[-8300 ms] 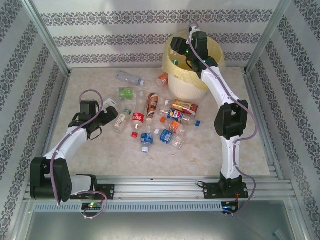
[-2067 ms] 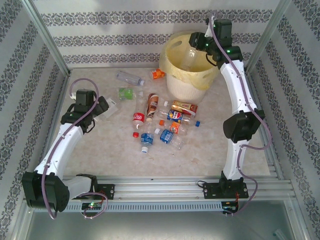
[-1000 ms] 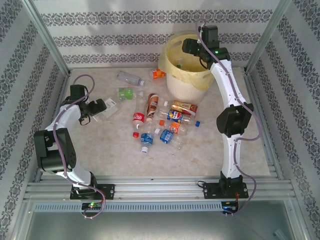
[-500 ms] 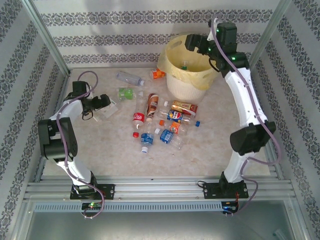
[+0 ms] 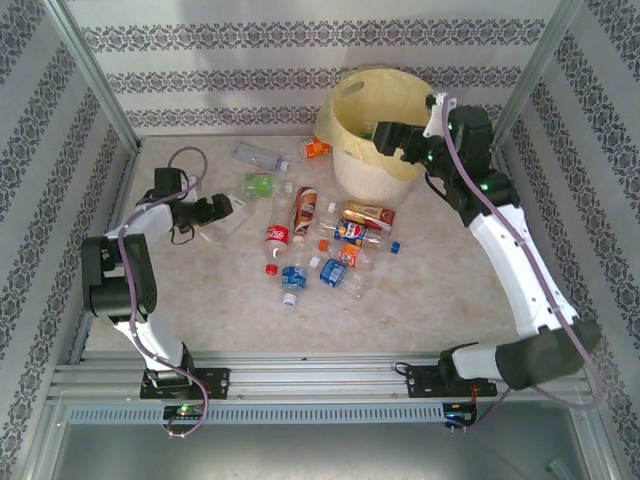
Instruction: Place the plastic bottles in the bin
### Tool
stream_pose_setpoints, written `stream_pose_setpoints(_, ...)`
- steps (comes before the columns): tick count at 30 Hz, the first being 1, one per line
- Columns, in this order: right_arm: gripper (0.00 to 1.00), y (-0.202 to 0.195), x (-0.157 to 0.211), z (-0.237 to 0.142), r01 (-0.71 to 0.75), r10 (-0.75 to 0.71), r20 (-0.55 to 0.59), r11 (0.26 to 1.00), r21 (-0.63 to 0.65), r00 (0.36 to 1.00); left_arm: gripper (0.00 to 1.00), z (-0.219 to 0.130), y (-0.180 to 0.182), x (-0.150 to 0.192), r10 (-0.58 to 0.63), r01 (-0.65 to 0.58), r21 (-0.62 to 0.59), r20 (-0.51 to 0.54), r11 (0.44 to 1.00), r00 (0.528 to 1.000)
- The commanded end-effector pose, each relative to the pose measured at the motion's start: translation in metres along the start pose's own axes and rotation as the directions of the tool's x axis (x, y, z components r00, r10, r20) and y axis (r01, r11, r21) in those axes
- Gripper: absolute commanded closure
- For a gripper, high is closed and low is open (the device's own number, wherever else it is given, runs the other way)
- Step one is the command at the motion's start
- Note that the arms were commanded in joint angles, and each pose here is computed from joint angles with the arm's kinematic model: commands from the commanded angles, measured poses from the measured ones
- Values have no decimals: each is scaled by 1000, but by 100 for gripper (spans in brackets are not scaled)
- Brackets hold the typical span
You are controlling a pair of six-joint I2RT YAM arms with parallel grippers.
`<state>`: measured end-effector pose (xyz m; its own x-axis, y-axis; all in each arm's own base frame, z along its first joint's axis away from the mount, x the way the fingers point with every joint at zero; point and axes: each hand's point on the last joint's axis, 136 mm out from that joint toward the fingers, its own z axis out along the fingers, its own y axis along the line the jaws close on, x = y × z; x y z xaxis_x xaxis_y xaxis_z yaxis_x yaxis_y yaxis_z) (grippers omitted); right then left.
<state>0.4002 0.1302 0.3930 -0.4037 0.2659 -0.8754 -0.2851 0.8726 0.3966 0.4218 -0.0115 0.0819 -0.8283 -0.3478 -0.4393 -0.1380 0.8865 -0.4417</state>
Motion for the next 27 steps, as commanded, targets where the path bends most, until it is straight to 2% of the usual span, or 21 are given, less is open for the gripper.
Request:
stream_pose_setpoints(1, 2, -2, -3, -16, 3, -5, 59, 1000, 26, 998, 0, -6, -35, 9, 18, -20, 99, 20, 995, 1000)
stream_pose_setpoints(7, 2, -14, 10, -29, -4, -1, 67, 997, 77, 998, 0, -17, -46, 28, 84, -83, 49, -3, 995, 996)
stream_pose_setpoints(9, 2, -16, 12, -32, -6, 0, 75, 996, 84, 997, 0, -23, -35, 28, 154, -154, -70, -7, 986, 988)
stream_pose_setpoints(11, 2, -18, 12, -34, -8, 0, 84, 996, 91, 996, 0, -26, -21, 27, 238, -242, -208, -44, 948, 970)
stream_pose_setpoints(13, 2, -20, 11, -35, -7, -2, 90, 995, 99, 996, 0, -23, -19, 28, 317, -335, -277, -110, 901, 942)
stream_pose_setpoints(17, 2, -23, 10, -35, -7, -3, 95, 994, 110, 995, 0, -6, -27, 31, 388, -428, -271, -190, 862, 902)
stream_pose_setpoints(23, 2, -39, 18, -35, -17, 4, 77, 986, 167, 997, 0, 9, -24, 16, 418, -467, -322, -212, 823, 883)
stream_pose_setpoints(27, 2, -47, 19, -40, -28, 12, 85, 981, 192, 996, 0, 19, -32, 18, 444, -498, -259, -240, 828, 863)
